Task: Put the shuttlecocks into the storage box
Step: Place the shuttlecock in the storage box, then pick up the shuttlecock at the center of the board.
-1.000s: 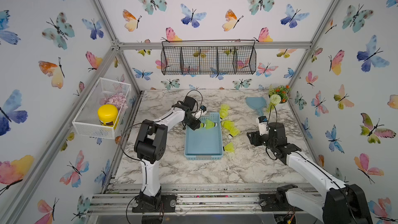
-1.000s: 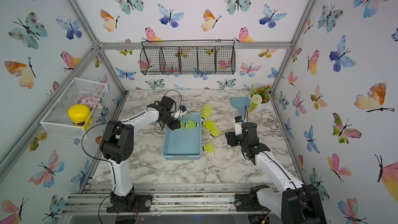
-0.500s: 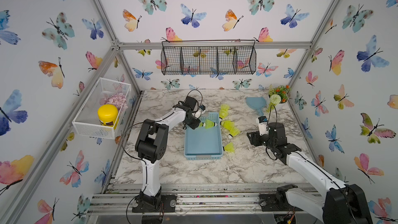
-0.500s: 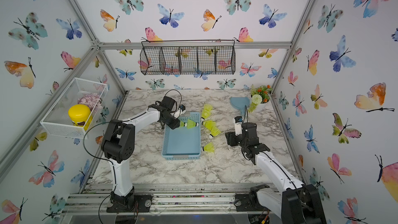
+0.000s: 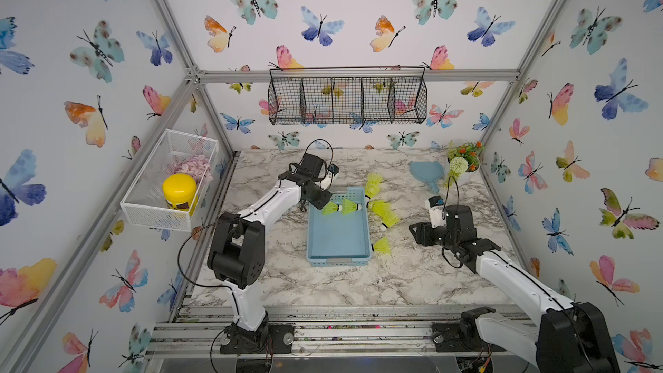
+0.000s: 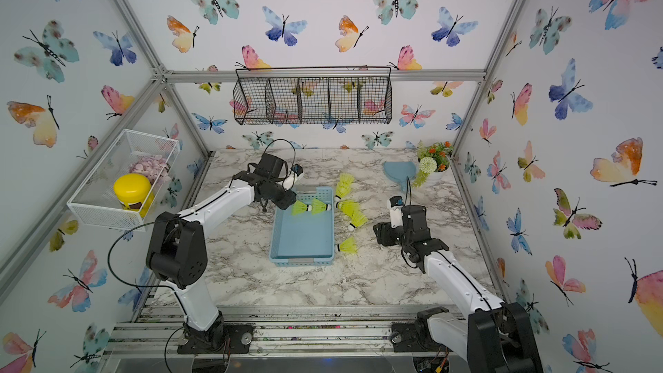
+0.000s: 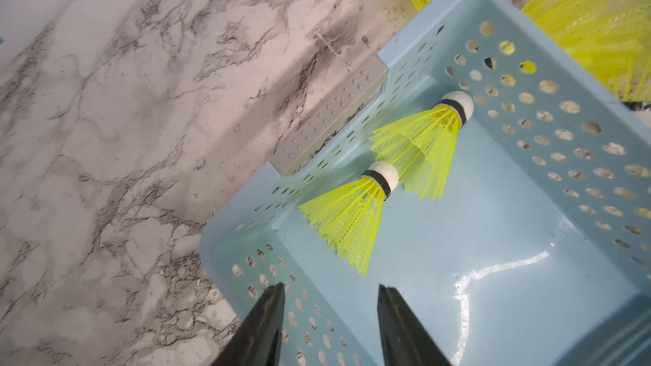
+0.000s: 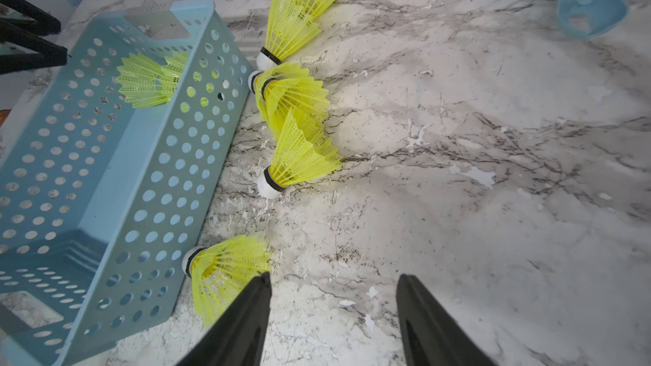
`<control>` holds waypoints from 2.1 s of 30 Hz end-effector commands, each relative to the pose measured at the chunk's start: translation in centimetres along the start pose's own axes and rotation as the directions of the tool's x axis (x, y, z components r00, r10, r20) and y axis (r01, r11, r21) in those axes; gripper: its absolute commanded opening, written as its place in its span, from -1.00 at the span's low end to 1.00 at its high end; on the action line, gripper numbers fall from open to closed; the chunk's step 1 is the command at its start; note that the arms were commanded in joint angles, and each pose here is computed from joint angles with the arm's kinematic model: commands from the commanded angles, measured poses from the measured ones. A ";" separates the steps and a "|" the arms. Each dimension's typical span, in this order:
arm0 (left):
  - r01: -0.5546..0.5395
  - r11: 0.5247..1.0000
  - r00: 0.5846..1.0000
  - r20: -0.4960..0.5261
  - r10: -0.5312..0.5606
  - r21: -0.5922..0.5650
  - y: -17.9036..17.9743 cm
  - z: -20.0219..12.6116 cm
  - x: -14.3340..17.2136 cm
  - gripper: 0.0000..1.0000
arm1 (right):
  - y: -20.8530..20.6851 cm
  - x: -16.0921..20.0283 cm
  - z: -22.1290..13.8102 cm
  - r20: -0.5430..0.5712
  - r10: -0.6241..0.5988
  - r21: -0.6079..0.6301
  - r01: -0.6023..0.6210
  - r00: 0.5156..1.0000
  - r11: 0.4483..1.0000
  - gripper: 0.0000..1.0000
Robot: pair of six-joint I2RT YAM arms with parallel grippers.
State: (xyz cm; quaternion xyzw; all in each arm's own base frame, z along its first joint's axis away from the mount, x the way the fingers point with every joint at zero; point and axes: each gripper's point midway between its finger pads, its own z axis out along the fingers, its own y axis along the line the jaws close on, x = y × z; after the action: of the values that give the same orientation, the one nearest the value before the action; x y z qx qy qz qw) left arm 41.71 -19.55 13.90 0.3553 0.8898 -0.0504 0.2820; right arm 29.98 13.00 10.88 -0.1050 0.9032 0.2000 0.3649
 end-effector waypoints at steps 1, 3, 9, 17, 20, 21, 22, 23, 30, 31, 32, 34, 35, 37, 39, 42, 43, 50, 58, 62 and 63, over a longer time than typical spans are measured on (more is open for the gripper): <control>0.039 0.997 0.999 0.040 -0.037 -0.065 0.6 -3.7 -0.2 -0.02 | 1.9 0.6 0.1 -0.041 -0.001 -0.115 -0.004 0.999 0.993 0.26; 0.062 0.995 0.996 0.070 -0.056 -0.084 0.7 -5.4 -0.2 -0.03 | 2.9 1.1 0.1 -0.056 -0.003 -0.176 -0.007 0.998 0.984 0.24; 0.168 0.983 0.958 0.247 -0.144 -0.078 0.3 -10.6 0.0 -0.06 | 5.6 2.4 0.4 -0.107 -0.015 -0.335 -0.022 0.994 0.942 0.17; 0.239 0.970 0.903 0.379 -0.203 -0.050 -0.4 -13.5 2.5 -0.01 | 8.4 4.0 1.7 -0.178 -0.047 -0.430 -0.034 0.983 0.902 0.02; 0.253 0.965 0.892 0.403 -0.206 -0.065 -0.4 -13.8 3.1 0.00 | 8.6 4.6 2.6 -0.207 -0.063 -0.386 -0.022 0.976 0.922 0.02; 0.255 0.964 0.890 0.406 -0.207 -0.068 -0.4 -13.9 3.2 0.01 | 8.5 4.8 3.0 -0.213 -0.062 -0.371 -0.022 0.975 0.928 0.03; 0.256 0.964 0.890 0.406 -0.208 -0.069 -0.4 -13.9 3.2 0.01 | 8.4 5.0 3.3 -0.221 -0.059 -0.359 -0.025 0.973 0.933 0.03; 0.256 0.964 0.890 0.407 -0.207 -0.069 -0.4 -13.9 3.2 0.01 | 8.5 5.1 3.6 -0.227 -0.058 -0.355 -0.027 0.972 0.934 0.02; 0.252 0.966 0.899 0.386 -0.208 -0.066 -0.4 -13.7 3.3 0.02 | 8.8 5.8 4.6 -0.256 -0.063 -0.353 -0.033 0.964 0.935 -0.17; 0.252 0.965 0.898 0.387 -0.209 -0.065 -0.4 -13.7 3.3 0.02 | 9.0 5.8 4.7 -0.255 -0.067 -0.359 -0.030 0.965 0.933 -0.24; 0.251 0.966 0.898 0.389 -0.208 -0.063 -0.5 -13.8 3.2 0.01 | 9.1 5.9 4.8 -0.255 -0.068 -0.364 -0.031 0.965 0.931 -0.31; 0.252 0.965 0.897 0.389 -0.208 -0.066 -0.4 -13.8 3.2 0.01 | 9.0 5.8 4.8 -0.250 -0.067 -0.355 -0.027 0.966 0.934 -0.48; 0.251 0.966 0.897 0.390 -0.206 -0.067 -0.4 -13.8 3.2 0.02 | 8.7 5.6 4.8 -0.246 -0.066 -0.339 -0.022 0.967 0.940 -0.55; 0.249 0.966 0.899 0.388 -0.203 -0.073 -0.3 -13.8 3.3 0.02 | 8.1 5.4 4.7 -0.239 -0.068 -0.300 -0.007 0.969 0.954 -0.63; 0.247 0.966 0.901 0.385 -0.202 -0.071 -0.4 -13.7 3.3 0.02 | 7.3 5.2 4.3 -0.234 -0.074 -0.250 0.014 0.969 0.968 -0.69; 0.246 0.967 0.902 0.381 -0.203 -0.067 -0.4 -13.6 3.2 0.02 | 5.8 4.9 3.5 -0.229 -0.069 -0.153 0.034 0.971 0.988 -0.74; 0.243 0.968 0.903 0.379 -0.201 -0.068 -0.4 -13.5 3.2 0.02 | 5.5 4.8 3.1 -0.225 -0.063 -0.128 0.035 0.972 0.991 -0.75; 0.240 0.968 0.909 0.366 -0.198 -0.072 -0.3 -13.3 3.4 0.02 | 3.0 5.2 1.0 -0.183 0.029 0.027 -0.024 0.983 0.999 -0.69; 0.238 0.969 0.909 0.369 -0.195 -0.073 -0.3 -13.4 3.2 0.02 | 3.2 6.8 1.4 -0.206 0.111 0.011 -0.112 0.972 0.994 -0.63; 0.237 0.968 0.911 0.364 -0.195 -0.076 -0.3 -13.3 3.4 0.02 | 4.2 7.9 1.9 -0.246 0.107 -0.059 -0.125 0.963 0.990 -0.61; 0.235 0.969 0.912 0.362 -0.193 -0.077 -0.3 -13.3 3.4 0.02 | 4.5 7.9 1.9 -0.249 0.103 -0.078 -0.125 0.963 0.989 -0.59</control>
State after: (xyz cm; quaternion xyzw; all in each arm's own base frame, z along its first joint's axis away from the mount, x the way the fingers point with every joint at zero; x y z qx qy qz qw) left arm 32.98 -13.87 22.38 0.2210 0.8630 -0.0936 0.4446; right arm 24.68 16.54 5.46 -0.0875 0.9400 0.2184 0.2471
